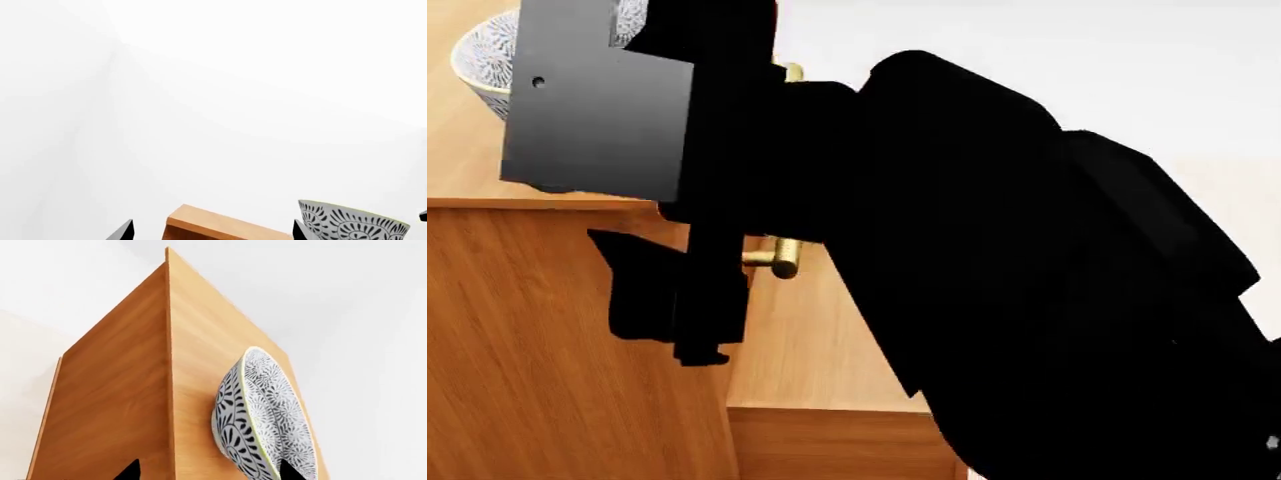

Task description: Put the bowl on top of the cabinet.

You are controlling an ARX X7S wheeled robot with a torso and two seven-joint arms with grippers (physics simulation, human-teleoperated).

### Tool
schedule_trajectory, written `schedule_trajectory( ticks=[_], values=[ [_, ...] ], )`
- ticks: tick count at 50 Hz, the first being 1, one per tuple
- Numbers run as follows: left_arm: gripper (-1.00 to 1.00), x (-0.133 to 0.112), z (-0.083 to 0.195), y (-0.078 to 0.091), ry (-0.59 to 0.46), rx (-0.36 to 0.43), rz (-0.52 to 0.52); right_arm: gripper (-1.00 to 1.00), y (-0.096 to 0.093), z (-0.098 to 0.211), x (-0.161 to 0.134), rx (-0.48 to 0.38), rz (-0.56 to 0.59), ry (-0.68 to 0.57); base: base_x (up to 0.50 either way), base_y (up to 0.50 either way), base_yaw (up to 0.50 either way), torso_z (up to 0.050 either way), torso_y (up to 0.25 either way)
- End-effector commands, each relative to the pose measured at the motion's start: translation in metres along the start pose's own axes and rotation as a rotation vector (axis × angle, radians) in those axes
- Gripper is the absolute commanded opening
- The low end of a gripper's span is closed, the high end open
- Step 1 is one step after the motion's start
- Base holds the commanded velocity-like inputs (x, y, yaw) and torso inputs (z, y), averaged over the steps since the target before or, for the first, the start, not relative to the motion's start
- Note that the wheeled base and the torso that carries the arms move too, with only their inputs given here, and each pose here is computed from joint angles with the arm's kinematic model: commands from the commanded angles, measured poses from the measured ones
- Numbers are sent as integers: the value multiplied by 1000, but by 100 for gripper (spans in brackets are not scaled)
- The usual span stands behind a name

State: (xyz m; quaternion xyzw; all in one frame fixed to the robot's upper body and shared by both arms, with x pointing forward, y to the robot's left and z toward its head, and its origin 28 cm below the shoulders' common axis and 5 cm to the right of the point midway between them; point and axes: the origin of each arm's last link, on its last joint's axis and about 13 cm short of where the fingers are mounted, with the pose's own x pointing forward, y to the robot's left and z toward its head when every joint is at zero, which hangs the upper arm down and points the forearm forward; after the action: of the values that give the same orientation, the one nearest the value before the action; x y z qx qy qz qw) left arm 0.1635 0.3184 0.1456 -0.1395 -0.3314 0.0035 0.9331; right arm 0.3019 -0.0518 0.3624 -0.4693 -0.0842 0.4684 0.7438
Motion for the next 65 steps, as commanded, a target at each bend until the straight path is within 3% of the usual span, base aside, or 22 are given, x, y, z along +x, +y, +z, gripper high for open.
schedule_trajectory(
  ticks=[1,11,14,22,32,47,61,65],
  values=[
    [100,2,1,-1,-1,-3,-8,100,59,-8,-45,0,-62,-119,0,0,0,0,0],
    [100,2,1,-2,-1,-5,-12,100,112,-24,-61,109,-127,-180,0,0,0,0,0],
    [100,2,1,-2,2,-5,-14,100,118,-33,-62,110,-168,-132,0,0,0,0,0],
    [100,2,1,-1,0,-5,-10,100,140,-50,-73,271,-272,-133,0,0,0,0,0],
    [100,2,1,-2,0,-5,-12,100,164,-62,-88,370,-361,-112,0,0,0,0,0],
    [100,2,1,-3,-2,-4,-16,100,181,-71,-115,512,-554,-132,0,0,0,0,0],
    [100,2,1,-3,0,-2,-16,100,193,-85,-143,661,-786,-157,0,0,0,0,0],
    [100,1,1,-2,-1,-2,-13,100,194,-92,-149,711,-900,-167,0,0,0,0,0]
  ],
)
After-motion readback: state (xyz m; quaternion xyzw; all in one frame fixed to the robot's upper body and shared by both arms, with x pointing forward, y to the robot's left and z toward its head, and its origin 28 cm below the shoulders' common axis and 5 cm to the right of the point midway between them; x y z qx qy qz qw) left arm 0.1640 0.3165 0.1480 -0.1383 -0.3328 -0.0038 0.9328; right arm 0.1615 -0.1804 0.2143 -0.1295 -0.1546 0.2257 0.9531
